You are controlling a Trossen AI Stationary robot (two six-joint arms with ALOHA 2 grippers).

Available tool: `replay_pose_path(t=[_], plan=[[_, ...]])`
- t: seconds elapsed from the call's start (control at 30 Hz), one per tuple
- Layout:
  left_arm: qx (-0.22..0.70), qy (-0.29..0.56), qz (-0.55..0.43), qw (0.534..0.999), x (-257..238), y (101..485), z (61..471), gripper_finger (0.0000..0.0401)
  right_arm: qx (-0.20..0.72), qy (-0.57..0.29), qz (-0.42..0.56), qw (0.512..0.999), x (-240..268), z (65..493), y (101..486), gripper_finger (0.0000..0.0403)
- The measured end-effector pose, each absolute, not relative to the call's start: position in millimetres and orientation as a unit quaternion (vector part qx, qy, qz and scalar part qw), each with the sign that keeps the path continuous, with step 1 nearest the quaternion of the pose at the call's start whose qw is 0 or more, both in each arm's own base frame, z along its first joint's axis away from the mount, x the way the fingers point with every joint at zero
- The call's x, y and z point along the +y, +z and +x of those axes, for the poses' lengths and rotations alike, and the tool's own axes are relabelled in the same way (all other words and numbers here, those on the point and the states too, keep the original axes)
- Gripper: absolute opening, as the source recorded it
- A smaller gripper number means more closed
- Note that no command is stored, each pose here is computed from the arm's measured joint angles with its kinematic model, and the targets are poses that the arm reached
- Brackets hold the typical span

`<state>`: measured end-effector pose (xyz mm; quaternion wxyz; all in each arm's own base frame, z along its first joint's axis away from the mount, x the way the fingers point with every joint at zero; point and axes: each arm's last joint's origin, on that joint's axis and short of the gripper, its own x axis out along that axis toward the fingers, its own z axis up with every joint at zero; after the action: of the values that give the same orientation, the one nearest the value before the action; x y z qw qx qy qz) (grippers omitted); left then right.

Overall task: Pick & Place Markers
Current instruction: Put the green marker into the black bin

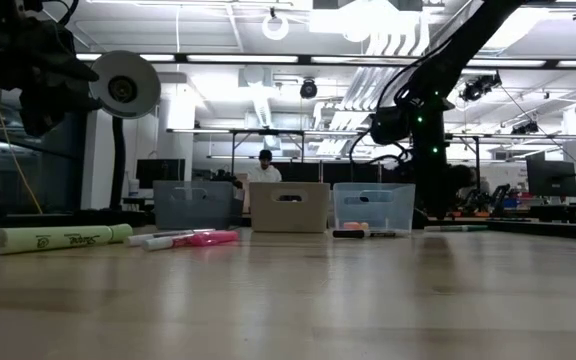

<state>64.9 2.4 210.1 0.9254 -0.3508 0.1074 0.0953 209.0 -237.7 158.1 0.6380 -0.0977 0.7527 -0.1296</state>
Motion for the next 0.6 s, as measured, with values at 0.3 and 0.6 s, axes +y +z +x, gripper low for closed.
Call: replay_pose_path(t=[0.3, 0.6], plan=[[0.108, 0.095, -0.351, 0.925, 2.4, 210.0, 64.8, 0.0183, 0.722, -0.136, -0.063, 0.676, -257.8, 191.9, 158.0, 0.0256], [0.11, 0.096, -0.351, 0.925, 2.4, 209.6, 64.7, 0.0183, 0.698, -0.155, -0.002, 0.699, -275.8, 188.6, 144.7, 0.025]])
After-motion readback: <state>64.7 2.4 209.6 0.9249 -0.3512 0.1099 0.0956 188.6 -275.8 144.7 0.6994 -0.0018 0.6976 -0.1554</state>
